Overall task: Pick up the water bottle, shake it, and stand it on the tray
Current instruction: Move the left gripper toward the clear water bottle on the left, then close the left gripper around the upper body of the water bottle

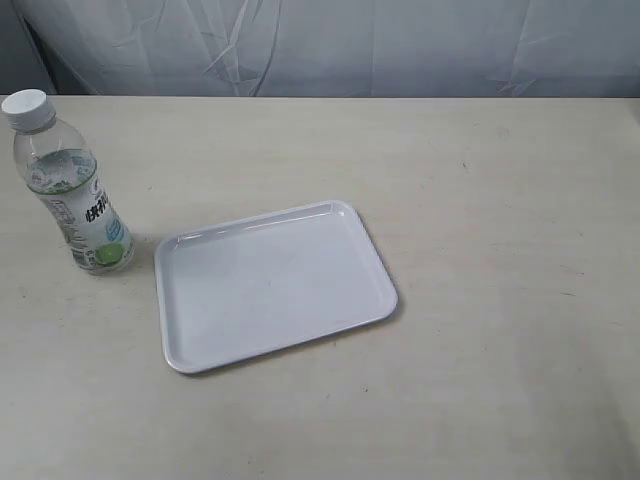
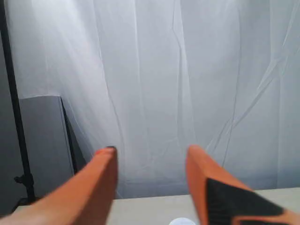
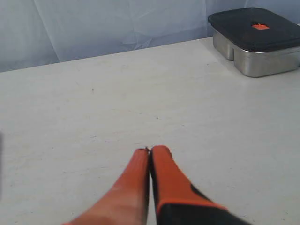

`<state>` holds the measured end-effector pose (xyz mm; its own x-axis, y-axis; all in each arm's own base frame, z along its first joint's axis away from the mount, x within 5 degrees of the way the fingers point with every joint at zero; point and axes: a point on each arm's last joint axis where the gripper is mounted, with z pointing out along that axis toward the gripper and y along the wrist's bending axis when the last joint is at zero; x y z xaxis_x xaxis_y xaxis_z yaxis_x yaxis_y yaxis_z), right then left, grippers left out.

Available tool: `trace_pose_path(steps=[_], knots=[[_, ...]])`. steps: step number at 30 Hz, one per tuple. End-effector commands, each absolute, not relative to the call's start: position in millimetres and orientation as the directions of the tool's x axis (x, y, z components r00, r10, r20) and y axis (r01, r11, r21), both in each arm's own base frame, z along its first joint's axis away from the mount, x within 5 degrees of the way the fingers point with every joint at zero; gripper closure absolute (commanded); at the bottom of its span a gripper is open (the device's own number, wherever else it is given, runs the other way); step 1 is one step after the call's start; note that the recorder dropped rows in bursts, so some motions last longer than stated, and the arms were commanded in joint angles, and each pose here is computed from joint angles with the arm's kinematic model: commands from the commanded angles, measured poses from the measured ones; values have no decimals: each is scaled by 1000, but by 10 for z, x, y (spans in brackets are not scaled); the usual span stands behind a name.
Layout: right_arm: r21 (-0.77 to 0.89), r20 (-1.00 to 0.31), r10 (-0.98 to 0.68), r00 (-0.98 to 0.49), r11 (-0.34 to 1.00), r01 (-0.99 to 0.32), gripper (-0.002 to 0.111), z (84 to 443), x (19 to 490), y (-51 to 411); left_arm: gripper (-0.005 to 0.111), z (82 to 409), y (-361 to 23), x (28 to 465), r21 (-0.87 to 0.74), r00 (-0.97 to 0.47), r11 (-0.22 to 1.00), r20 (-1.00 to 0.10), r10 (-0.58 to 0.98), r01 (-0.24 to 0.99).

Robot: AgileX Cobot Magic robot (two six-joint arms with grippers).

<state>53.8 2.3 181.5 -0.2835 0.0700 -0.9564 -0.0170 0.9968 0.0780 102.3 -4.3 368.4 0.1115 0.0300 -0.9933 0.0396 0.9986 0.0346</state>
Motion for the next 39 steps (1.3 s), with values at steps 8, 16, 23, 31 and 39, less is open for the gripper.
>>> trace_pose_path(steps=[8,16,23,31,39], knots=[[72,-959,66,-277,997,-14,104,1807,539,20,29,3256,-114,2023,27,-162,998,-986,36,55],[72,-959,66,-277,997,-14,104,1807,539,20,29,3197,-348,2101,58,-145,985,-986,82,161],[72,-959,66,-277,997,-14,104,1807,539,20,29,2649,-326,2122,95,4,988,-995,95,125],[72,-959,66,-277,997,-14,104,1807,539,20,29,2238,-381,2424,52,-10,990,-999,54,128],[72,-959,66,-277,997,-14,104,1807,539,20,29,2030,-374,2523,65,-62,992,-995,72,106]])
